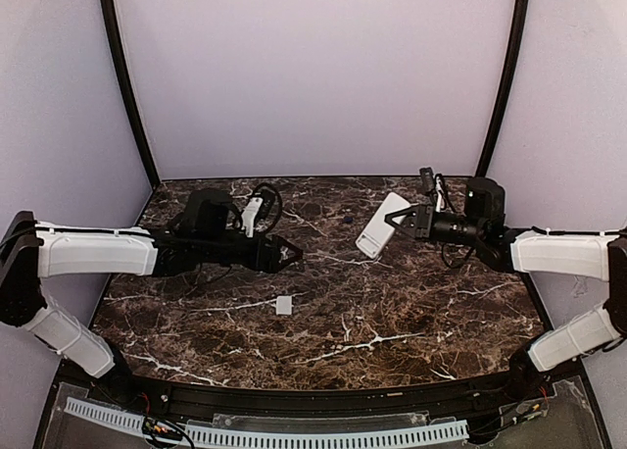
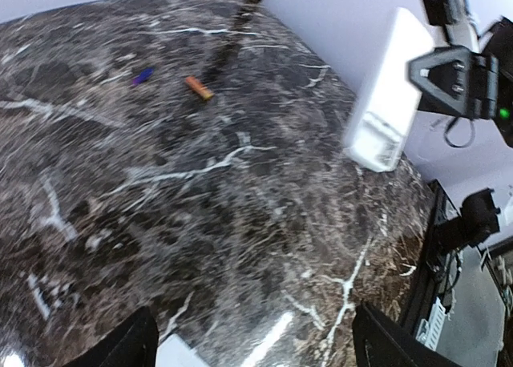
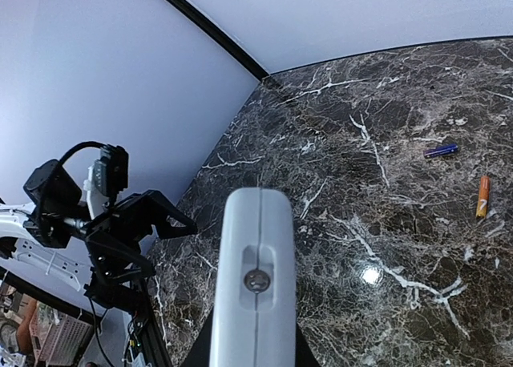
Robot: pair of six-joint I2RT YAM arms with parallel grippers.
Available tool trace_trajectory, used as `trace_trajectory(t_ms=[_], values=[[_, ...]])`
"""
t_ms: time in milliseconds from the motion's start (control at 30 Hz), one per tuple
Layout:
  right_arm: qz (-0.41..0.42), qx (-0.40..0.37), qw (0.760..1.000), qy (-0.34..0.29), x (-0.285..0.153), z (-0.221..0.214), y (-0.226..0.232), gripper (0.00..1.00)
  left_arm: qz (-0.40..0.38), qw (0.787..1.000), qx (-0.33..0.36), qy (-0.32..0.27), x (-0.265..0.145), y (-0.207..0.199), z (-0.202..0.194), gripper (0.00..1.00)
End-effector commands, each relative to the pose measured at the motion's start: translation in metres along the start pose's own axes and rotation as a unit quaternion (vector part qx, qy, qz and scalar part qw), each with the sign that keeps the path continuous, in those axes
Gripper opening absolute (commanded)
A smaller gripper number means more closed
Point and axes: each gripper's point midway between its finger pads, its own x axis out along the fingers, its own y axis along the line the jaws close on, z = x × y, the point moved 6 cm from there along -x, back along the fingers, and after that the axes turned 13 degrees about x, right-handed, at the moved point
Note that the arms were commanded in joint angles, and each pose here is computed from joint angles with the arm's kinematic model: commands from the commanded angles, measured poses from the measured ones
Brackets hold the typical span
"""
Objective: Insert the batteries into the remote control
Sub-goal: Pass from the right arm to the left
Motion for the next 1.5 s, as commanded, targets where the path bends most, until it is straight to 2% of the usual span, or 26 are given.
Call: trace_trajectory(t_ms=[0,100,233,333,467,567,800,967,1033,1067,1133,1167,1233,1333,1400,1467], values=[[0.028,-0.012,0.999,-0.018,-0.007,0.003,0.012,0.00,-0.024,0.997,0.075,-0.012,0.016,-0.024,0.028,0.84],[0.024,0.001,0.999,-0.030,-0.011,0.001,0.010,0.00,-0.037,0.994,0.102,-0.027,0.031,-0.039,0.045,0.85],[0.027,0.009,0.999,-0.030,-0.010,-0.002,0.010,0.00,-0.028,0.984,0.178,0.009,0.057,-0.068,0.051,0.89],[0.030,0.011,0.999,-0.026,-0.006,-0.004,0.012,0.00,-0.031,0.977,0.210,0.028,0.075,-0.079,0.051,0.98],[0.033,0.010,0.999,-0.021,0.000,-0.007,0.015,0.00,-0.021,0.968,0.246,0.054,0.094,-0.095,0.049,0.99],[0.035,0.009,0.999,-0.016,0.004,-0.009,0.017,0.00,-0.013,0.964,0.260,0.047,0.102,-0.104,0.057,0.98],[0.043,0.007,0.999,-0.013,0.009,-0.012,0.026,0.00,0.033,0.962,0.265,0.056,0.120,-0.096,0.062,0.94],[0.047,0.008,0.999,-0.008,0.012,-0.014,0.030,0.00,0.044,0.961,0.268,0.059,0.126,-0.094,0.063,0.81],[0.046,0.009,0.999,-0.005,0.012,-0.016,0.029,0.00,0.046,0.959,0.274,0.060,0.126,-0.093,0.063,0.72],[0.045,0.009,0.999,-0.003,0.011,-0.017,0.029,0.00,0.048,0.958,0.275,0.060,0.125,-0.093,0.064,0.63],[0.041,0.008,0.999,-0.001,0.009,-0.018,0.029,0.01,0.051,0.953,0.292,0.063,0.124,-0.092,0.063,0.53],[0.039,0.008,0.999,0.000,0.008,-0.019,0.029,0.03,0.053,0.949,0.304,0.064,0.123,-0.091,0.062,0.51],[0.033,0.007,0.999,0.002,0.005,-0.020,0.029,0.11,0.054,0.944,0.320,0.064,0.121,-0.090,0.061,0.42],[0.023,0.011,1.000,0.009,0.000,-0.023,0.027,0.35,0.046,0.935,0.347,0.065,0.118,-0.091,0.057,0.30],[0.016,0.015,1.000,0.016,-0.006,-0.024,0.025,0.46,0.040,0.926,0.371,0.063,0.114,-0.091,0.055,0.27],[0.009,0.020,0.999,0.023,-0.013,-0.026,0.021,0.52,0.022,0.915,0.397,0.062,0.109,-0.093,0.051,0.26]])
